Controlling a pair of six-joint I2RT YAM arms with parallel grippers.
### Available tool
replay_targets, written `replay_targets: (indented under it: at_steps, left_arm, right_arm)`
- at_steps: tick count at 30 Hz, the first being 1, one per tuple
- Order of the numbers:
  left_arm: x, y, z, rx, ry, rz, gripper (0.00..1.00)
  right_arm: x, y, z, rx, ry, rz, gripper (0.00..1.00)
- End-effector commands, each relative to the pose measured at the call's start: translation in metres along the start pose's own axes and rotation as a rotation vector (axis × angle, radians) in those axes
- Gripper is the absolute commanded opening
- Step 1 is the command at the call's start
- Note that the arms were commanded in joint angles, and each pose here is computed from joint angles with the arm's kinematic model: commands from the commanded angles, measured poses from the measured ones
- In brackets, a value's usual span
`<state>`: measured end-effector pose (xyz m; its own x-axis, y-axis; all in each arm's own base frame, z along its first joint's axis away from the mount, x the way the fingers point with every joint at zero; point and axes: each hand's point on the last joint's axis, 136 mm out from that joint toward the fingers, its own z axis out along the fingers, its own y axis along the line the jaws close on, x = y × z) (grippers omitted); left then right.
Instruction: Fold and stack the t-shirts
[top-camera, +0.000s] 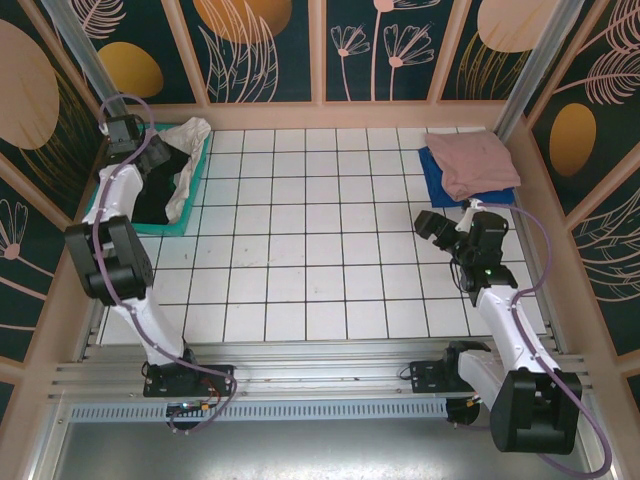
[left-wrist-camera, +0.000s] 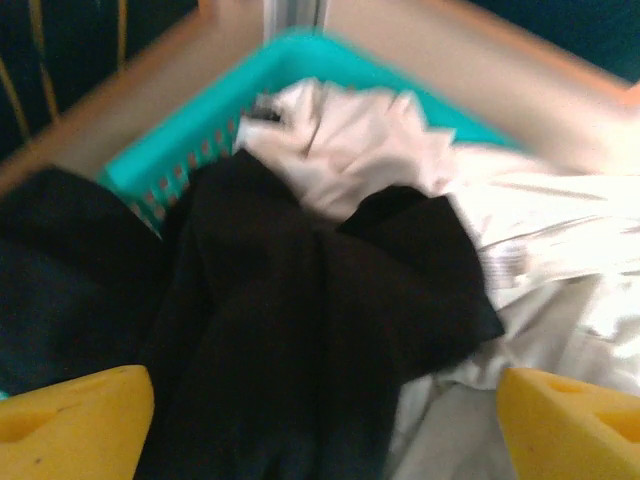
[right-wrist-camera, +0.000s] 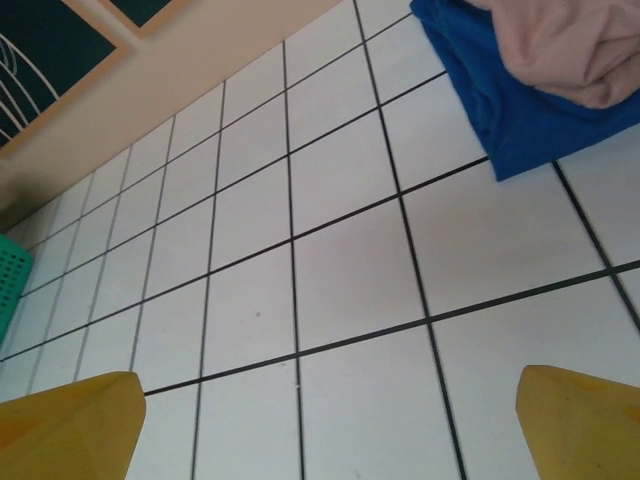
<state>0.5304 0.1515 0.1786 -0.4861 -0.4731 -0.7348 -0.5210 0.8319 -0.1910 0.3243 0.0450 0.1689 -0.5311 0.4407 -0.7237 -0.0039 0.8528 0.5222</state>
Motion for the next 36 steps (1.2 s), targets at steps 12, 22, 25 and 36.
replay_targets:
  at_steps: [12,22,25,36]
  left_arm:
    - [0.000,-0.051,0.012,0.226,0.187,-0.070,0.00]
    - [-0.137,-0.080,-0.209,0.426,-0.243,-0.111,0.00]
    - [-0.167,-0.093,-0.280,0.546,-0.407,-0.125,0.00]
    - [-0.150,-0.227,-0.505,1.247,-0.555,0.012,0.00]
  right_arm:
    - [0.009,0.007,0.010,-0.051,0.019,-0.022,0.99]
    - [0.006,0.048,0.012,-0.288,0.061,-0.007,0.99]
    - [-0.005,0.076,0.002,-0.439,0.035,0.010,0.99]
    - [-0.017,0.086,-0.009,-0.458,0.004,-0.002,0.99]
